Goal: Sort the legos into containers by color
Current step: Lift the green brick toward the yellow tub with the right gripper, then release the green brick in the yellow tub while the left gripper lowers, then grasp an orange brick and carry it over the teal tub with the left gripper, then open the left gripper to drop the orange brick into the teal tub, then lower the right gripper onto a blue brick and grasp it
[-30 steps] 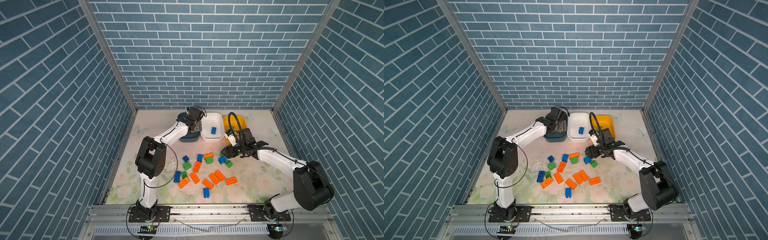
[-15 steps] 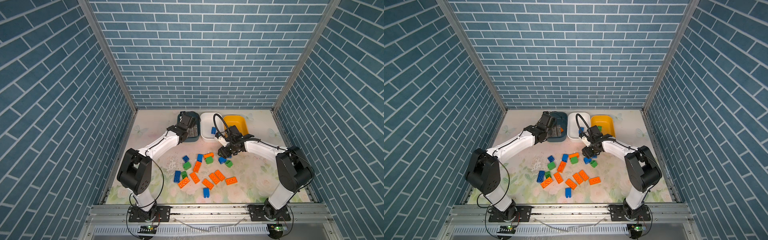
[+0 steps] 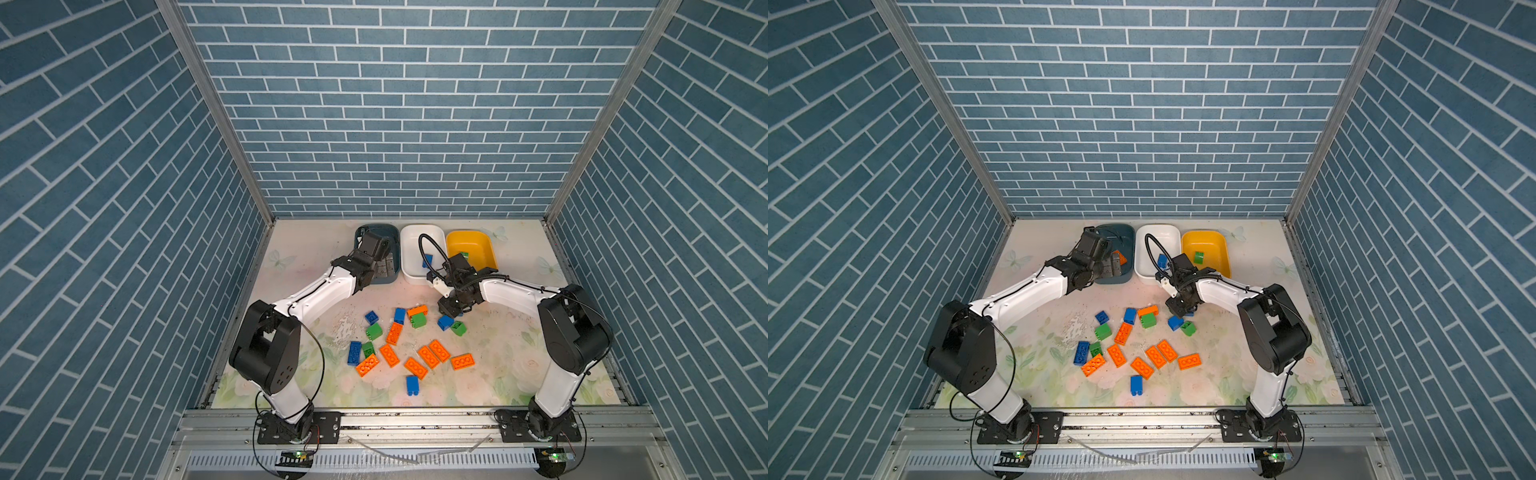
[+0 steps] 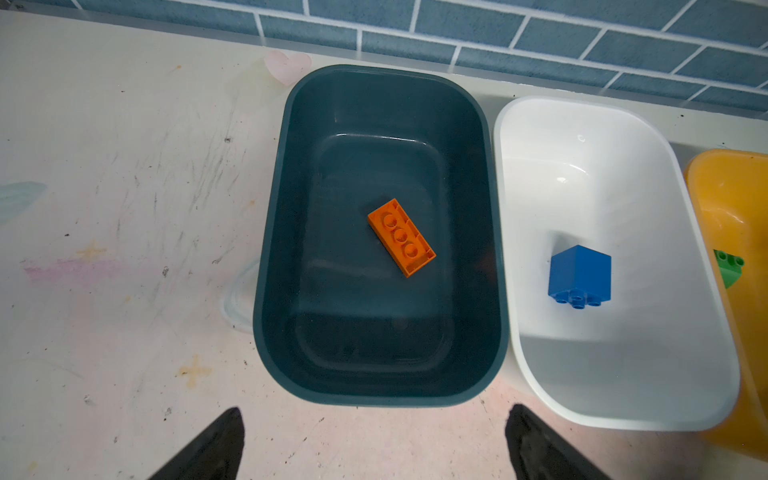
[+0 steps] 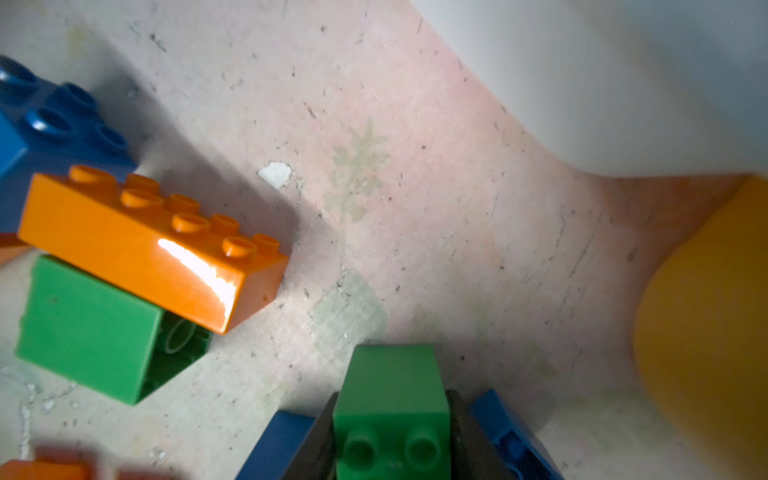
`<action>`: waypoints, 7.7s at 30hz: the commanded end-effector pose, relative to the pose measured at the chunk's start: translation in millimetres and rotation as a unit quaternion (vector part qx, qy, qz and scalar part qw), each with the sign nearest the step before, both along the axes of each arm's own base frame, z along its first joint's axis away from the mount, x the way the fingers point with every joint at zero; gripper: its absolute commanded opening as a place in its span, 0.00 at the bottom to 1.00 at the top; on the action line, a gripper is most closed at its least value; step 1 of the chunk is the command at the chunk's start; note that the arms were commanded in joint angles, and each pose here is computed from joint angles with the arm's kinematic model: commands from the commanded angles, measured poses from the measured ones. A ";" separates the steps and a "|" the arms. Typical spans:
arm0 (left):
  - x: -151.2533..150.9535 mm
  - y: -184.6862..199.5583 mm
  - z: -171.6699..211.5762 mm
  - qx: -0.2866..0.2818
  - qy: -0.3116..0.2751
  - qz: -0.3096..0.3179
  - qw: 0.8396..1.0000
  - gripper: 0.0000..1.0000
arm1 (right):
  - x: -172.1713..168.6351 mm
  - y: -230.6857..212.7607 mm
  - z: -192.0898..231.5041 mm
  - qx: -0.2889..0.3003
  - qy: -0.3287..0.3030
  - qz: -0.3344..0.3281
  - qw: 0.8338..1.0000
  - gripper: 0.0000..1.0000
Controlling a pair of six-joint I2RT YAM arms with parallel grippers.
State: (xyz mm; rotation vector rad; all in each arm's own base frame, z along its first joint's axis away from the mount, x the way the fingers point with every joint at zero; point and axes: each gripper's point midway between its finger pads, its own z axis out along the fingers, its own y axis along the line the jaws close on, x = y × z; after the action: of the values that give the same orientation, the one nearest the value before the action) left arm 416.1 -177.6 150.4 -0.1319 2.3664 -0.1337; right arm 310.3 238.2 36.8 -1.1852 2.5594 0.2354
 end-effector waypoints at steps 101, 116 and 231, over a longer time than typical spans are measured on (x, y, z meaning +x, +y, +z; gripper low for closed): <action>-95.5 -164.0 -117.5 0.138 0.204 -0.458 0.854 0.61 | 48.6 -164.0 170.3 0.310 -0.309 -0.464 0.770 0.99; -96.0 -162.2 -133.8 0.141 0.214 -0.456 0.853 0.30 | 51.9 -131.3 175.9 0.345 -0.278 -0.394 0.805 0.97; 3.6 18.1 40.2 -0.048 -0.025 -0.016 0.998 0.99 | -40.6 3.5 -6.2 -0.043 0.019 -0.175 0.983 0.66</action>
State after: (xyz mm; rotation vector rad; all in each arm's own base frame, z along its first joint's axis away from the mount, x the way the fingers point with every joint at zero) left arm 422.6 -168.2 190.9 -0.1090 2.3174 -0.2789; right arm 266.1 240.5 29.4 -0.7030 2.7832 0.1181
